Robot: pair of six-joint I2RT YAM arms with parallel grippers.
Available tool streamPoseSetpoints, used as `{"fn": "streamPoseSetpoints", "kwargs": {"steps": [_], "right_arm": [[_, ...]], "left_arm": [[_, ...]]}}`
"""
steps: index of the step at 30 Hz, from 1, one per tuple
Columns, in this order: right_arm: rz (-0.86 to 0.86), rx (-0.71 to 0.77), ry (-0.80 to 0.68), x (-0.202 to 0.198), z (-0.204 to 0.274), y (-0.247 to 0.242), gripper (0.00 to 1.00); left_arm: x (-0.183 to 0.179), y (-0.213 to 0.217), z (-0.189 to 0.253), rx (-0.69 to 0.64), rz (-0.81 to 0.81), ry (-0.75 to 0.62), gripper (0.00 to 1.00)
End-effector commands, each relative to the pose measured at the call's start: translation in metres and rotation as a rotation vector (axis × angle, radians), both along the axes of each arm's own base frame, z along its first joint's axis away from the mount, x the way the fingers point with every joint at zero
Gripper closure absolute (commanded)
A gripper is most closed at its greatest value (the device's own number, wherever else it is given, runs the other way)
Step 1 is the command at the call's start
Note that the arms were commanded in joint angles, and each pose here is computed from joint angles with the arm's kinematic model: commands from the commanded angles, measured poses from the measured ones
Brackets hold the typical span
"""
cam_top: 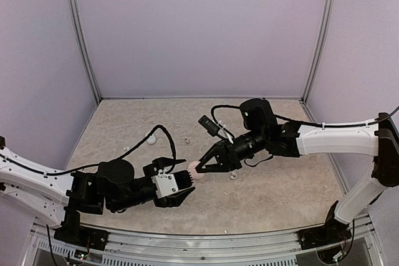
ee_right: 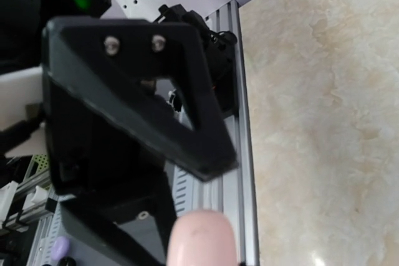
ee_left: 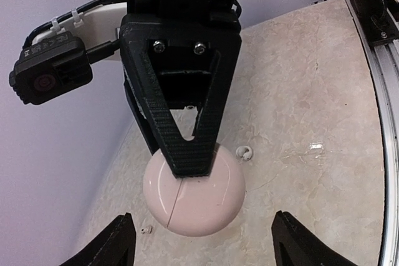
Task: Insert the wireless bluetooth earbuds into the charging case
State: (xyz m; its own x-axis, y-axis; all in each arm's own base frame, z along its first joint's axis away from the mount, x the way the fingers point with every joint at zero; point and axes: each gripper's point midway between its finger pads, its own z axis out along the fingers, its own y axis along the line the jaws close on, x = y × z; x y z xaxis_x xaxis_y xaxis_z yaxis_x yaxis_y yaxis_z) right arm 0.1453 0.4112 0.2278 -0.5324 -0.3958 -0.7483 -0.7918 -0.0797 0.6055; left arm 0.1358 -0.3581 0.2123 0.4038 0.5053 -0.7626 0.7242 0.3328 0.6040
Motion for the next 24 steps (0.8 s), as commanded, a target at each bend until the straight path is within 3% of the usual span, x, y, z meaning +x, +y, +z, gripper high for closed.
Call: {"fn": "streamPoseSetpoints", "kwargs": {"steps": [1, 24], "right_arm": [[0.050, 0.025, 0.005, -0.010, 0.013, 0.006, 0.84], [0.079, -0.002, 0.022, -0.015, 0.002, 0.012, 0.83]], "left_arm": [[0.001, -0.007, 0.009, -0.006, -0.015, -0.030, 0.27], [0.003, -0.017, 0.024, -0.025, -0.024, -0.084, 0.43]]}}
